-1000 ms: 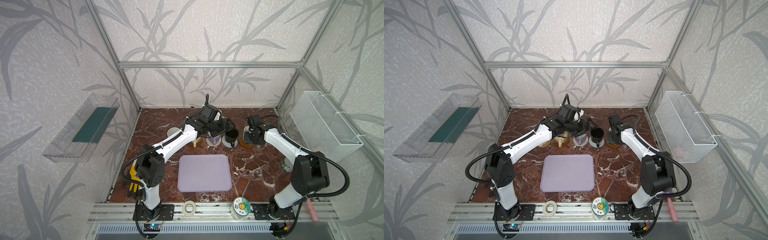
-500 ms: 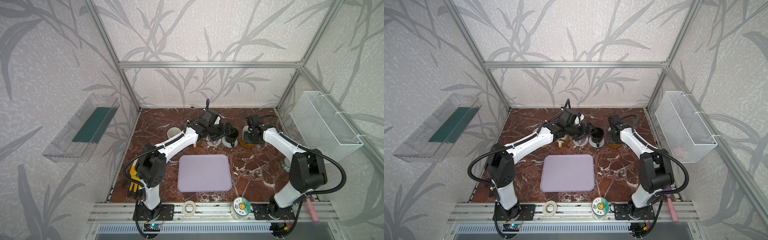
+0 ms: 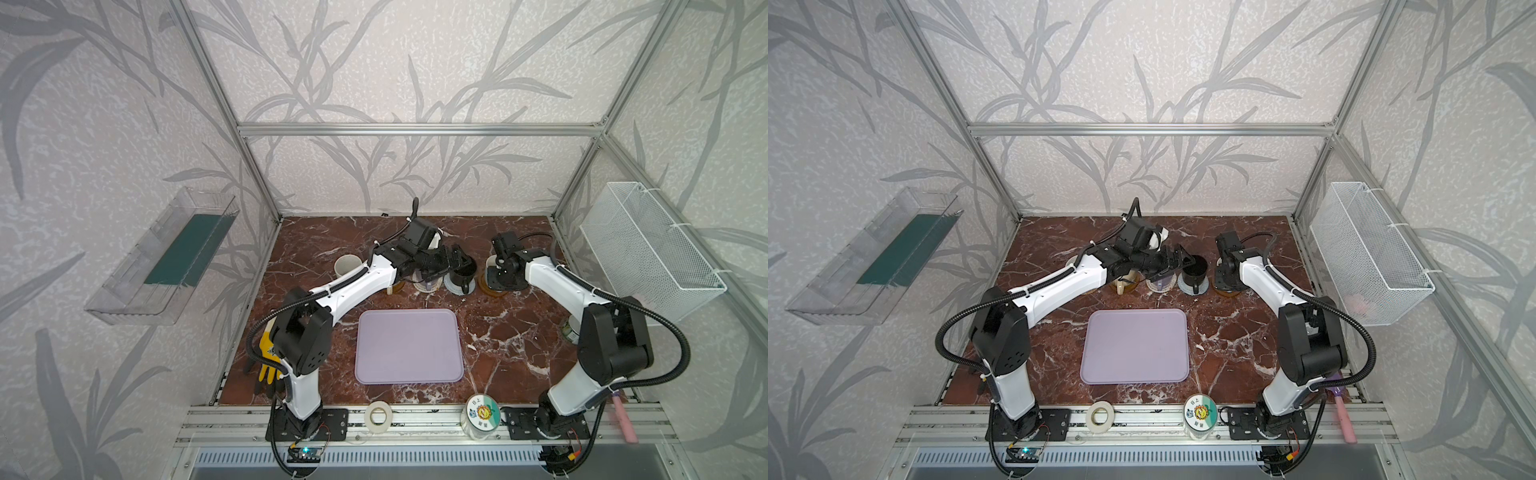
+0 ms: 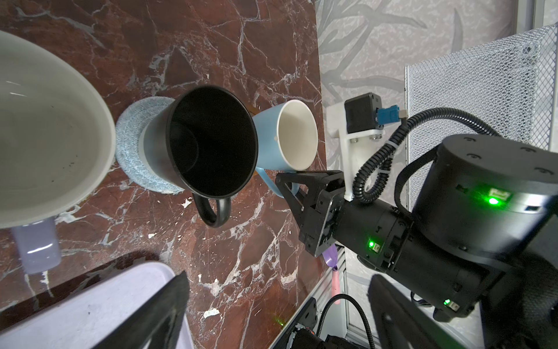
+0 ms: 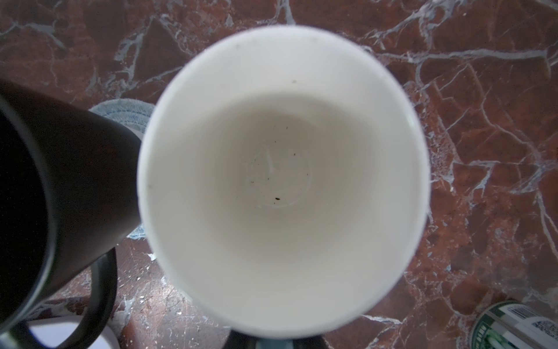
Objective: Place cups on coasters
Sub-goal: Place the cup on the coaster.
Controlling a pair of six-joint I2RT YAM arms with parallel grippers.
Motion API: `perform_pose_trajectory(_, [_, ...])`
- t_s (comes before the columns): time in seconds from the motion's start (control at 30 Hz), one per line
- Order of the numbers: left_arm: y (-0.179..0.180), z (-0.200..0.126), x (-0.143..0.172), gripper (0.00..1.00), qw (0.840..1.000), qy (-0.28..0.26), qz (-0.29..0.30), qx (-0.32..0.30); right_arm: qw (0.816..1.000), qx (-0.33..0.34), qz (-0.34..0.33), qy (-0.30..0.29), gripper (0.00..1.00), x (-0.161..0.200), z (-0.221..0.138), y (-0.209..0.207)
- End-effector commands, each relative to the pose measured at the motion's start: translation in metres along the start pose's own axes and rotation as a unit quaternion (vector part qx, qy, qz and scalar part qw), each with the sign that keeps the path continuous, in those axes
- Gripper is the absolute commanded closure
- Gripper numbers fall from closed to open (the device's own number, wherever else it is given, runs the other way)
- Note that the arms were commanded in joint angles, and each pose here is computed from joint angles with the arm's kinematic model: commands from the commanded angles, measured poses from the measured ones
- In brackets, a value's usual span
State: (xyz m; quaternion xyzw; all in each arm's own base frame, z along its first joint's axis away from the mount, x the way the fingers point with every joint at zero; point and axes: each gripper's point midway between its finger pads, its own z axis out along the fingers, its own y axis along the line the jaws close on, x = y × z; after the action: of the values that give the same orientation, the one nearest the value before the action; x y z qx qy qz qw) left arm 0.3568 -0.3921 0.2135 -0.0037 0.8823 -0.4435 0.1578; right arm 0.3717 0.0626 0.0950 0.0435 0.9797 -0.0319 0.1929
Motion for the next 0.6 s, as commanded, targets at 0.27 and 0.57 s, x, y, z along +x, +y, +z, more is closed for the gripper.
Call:
perform_pose_trajectory(0.27, [-0.016, -0.01, -0.002, 0.06, 1.0, -0.012, 0.001, 0.022, 1.0, 0.016, -0.007, 0.003, 0.88, 0.006, 0.003, -0.008])
perform_pose_trajectory(0.57, [-0.02, -0.013, -0.005, 0.06, 0.999, -0.02, 0.002, 0.026, 1.0, 0.023, -0.009, 0.011, 0.77, 0.009, 0.004, -0.011])
